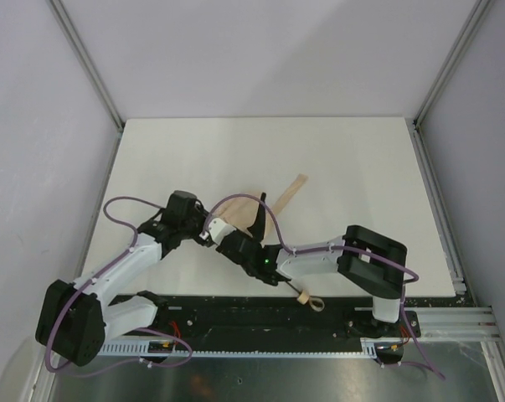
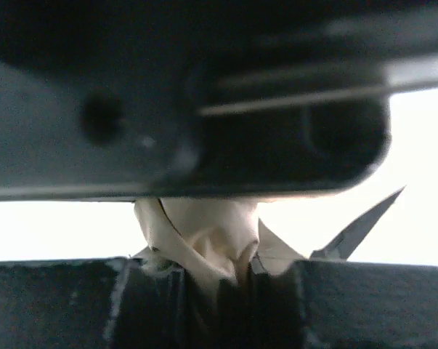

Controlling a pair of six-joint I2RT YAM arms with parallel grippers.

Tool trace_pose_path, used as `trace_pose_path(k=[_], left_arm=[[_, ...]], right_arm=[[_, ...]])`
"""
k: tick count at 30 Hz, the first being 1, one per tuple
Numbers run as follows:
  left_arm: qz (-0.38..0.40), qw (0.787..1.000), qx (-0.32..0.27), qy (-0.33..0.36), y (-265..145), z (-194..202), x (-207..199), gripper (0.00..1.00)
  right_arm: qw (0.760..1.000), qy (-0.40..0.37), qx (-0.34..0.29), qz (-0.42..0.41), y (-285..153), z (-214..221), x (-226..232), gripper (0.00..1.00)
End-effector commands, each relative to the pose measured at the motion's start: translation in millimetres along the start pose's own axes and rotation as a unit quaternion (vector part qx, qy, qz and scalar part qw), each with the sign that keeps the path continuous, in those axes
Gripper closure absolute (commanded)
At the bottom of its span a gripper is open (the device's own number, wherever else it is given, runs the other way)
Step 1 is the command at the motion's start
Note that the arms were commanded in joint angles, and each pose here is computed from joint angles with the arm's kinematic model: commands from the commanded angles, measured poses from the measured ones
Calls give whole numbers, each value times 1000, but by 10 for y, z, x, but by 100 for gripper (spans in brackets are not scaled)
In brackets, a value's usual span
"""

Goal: Put away the umbrella

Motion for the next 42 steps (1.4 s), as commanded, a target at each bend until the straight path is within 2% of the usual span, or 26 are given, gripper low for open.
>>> trace_pose_path(k=[1,3,4,5,8,10,13,15,19,24,27,30,32,35,38,42], left_arm=[[74,997,15,8,-265,50,-403,100],[93,995,1,30,-335,36,-503,100],[103,994,-5,43,-369,29,-552,97],[114,992,-14,55,-409,18,-610,88],[156,982,-37,102,-569,0,-814,49],[190,971,-52,137,-701,-4,-960,29],[243,949,-78,186,-945,-9,-1146,16],[279,930,-102,216,-1124,-18,-1236,9],[319,901,-139,260,-1389,-38,-1307,6],[338,879,-153,298,-1503,-24,-1288,5],[339,875,-153,312,-1481,-2,-1217,5],[338,870,-153,324,-1453,27,-1130,5],[334,870,-155,328,-1423,33,-1043,5],[327,873,-152,327,-1356,36,-868,6],[317,880,-152,319,-1261,25,-661,7],[298,895,-150,297,-1106,2,-352,11]], right_arm=[[999,45,-29,12,-41,-225,-234,96],[997,64,-44,-25,-122,-280,-297,99],[994,80,-53,-45,-160,-286,-348,100],[991,98,-66,-66,-206,-295,-407,100],[980,135,-101,-108,-340,-302,-607,100],[973,151,-117,-125,-423,-307,-753,100],[964,185,-132,-139,-519,-253,-1037,100],[962,209,-133,-117,-567,-145,-1350,100],[960,243,-131,-40,-765,70,-2032,100],[947,279,-110,110,-1273,411,-3032,100],[941,259,-75,205,-1618,447,-3472,100],[942,209,-46,257,-1799,339,-3701,100],[958,138,-19,251,-1745,223,-3702,100],[974,4,73,213,-1366,167,-3420,100],[972,-86,154,155,-933,246,-3025,100],[970,-148,179,68,-480,289,-2432,100]])
Point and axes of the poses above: each gripper's point midway between its finger pads, its own y axis out along the fingers, its own x axis along the line the jaws close on, z = x × y, the point moved 8 cm from there along -y, back along the fingers, and after that the axes turned 10 degrees about -y, right-handed, at the moved point
